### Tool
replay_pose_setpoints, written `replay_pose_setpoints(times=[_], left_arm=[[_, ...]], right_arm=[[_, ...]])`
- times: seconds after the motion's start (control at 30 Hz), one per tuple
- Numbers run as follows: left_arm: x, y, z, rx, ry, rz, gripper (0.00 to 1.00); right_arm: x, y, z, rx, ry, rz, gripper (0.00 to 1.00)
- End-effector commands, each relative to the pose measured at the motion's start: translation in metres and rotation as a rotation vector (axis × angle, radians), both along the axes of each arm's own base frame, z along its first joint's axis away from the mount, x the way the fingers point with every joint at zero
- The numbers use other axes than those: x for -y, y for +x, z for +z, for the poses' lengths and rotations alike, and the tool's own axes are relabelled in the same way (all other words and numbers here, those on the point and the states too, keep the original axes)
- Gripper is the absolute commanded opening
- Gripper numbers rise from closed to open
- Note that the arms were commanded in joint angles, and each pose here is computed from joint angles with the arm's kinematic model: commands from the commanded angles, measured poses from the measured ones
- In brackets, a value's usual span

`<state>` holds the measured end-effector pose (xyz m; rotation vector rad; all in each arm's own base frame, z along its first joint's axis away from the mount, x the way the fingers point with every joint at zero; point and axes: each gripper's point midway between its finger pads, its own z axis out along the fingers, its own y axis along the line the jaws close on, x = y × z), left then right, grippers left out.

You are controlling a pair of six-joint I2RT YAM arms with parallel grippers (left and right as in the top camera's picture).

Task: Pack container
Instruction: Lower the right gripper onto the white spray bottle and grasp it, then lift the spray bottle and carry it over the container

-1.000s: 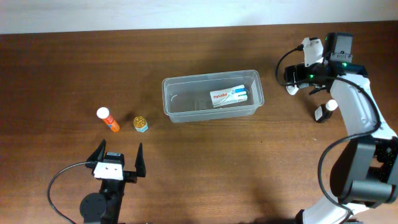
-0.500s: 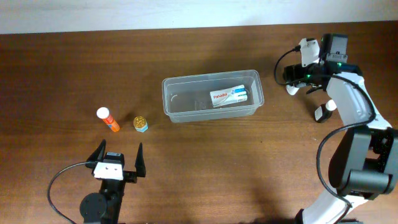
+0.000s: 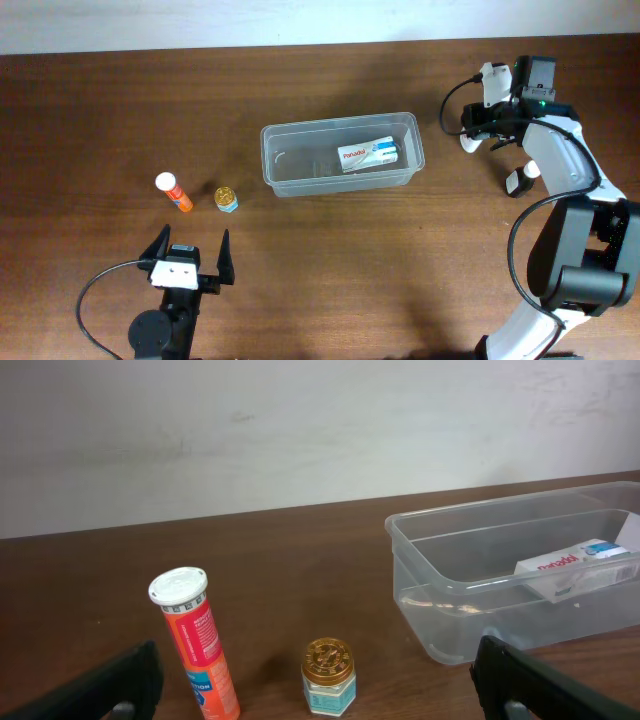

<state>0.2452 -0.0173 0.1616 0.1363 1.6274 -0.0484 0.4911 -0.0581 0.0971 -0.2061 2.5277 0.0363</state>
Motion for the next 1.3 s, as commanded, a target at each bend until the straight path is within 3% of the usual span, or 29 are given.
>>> replay_pose_setpoints(times=[0.0,0.27,0.6,0.8,0.93,1.27], left_arm=[[0.002,0.0,-0.001,0.003,0.011,-0.013,0.99],[0.002,0.0,-0.001,0.003,0.011,-0.013,0.99],[0.002,0.0,-0.001,0.003,0.011,-0.013,0.99],[0.002,0.0,-0.001,0.003,0.011,-0.013,0.99],[0.002,0.0,-0.001,0.003,0.011,-0.013,0.99],[0.002,0.0,-0.001,0.003,0.011,-0.013,0.99]], right_arm=[[0.005,0.004,0.004,0.015,0.011,-0.02,0.52],[0.009,0.004,0.005,0.013,0.033,-0.067,0.34],[0.024,0.002,0.019,0.005,0.064,-0.139,0.26],[0.024,0.005,0.058,0.002,0.067,-0.139,0.18],[0.022,0.005,0.09,0.007,0.104,-0.179,0.18],[-0.033,-0.022,0.188,0.011,0.33,-0.045,0.18]])
